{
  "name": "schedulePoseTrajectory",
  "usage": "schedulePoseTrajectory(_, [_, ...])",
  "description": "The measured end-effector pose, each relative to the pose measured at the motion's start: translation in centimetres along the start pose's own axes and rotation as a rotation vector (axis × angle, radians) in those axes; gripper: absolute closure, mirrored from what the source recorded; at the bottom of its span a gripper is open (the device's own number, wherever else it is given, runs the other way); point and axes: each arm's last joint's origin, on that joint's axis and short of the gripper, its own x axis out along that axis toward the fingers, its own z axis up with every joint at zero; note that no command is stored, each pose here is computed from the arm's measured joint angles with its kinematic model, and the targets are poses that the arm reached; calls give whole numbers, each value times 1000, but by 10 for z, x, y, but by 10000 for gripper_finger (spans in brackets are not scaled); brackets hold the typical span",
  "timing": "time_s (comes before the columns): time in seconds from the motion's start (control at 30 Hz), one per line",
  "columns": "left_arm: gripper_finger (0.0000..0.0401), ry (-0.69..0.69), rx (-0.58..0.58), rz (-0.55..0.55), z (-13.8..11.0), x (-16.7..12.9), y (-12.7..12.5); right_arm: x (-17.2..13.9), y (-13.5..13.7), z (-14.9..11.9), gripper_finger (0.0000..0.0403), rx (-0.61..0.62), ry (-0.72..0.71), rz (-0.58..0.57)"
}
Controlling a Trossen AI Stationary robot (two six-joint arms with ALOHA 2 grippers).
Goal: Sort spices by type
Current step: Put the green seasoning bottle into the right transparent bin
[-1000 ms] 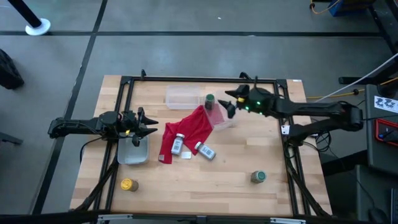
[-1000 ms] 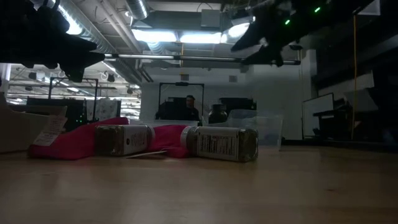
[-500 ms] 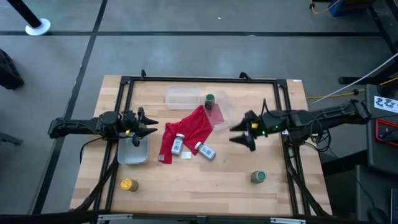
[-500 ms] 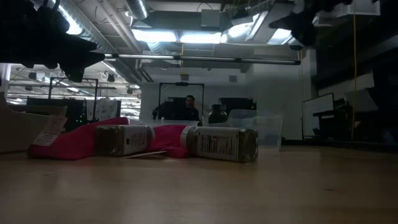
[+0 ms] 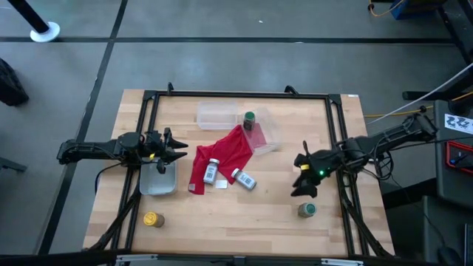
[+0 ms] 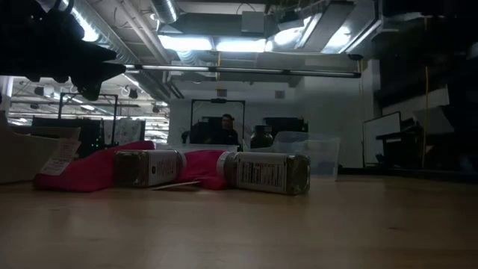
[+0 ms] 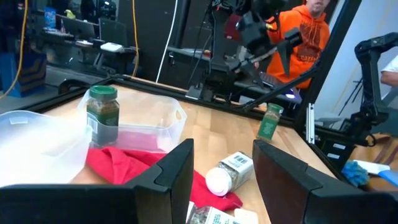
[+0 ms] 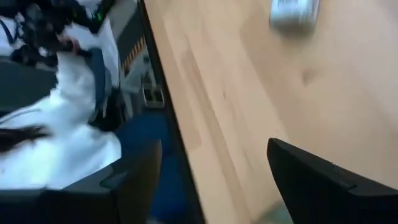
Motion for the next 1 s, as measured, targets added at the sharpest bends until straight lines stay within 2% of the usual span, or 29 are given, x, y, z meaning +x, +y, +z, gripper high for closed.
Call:
schedulePoseTrajectory(0.33, [251, -1, -10, 0, 0, 0, 0, -2, -9, -23, 111, 189, 255, -152])
schedulePoseTrajectory(0.43, [251, -1, -10, 0, 0, 0, 0, -6, -2, -25, 111, 190, 289, -201])
schedulePoseTrajectory(0.6, [251, 0, -10, 0, 0, 0, 0, -1, 10, -25, 111, 162, 269, -315])
schedulePoseTrajectory(1.0, [251, 0, -6, 0, 0, 0, 0, 53, 28, -44, 111, 77, 412, -496])
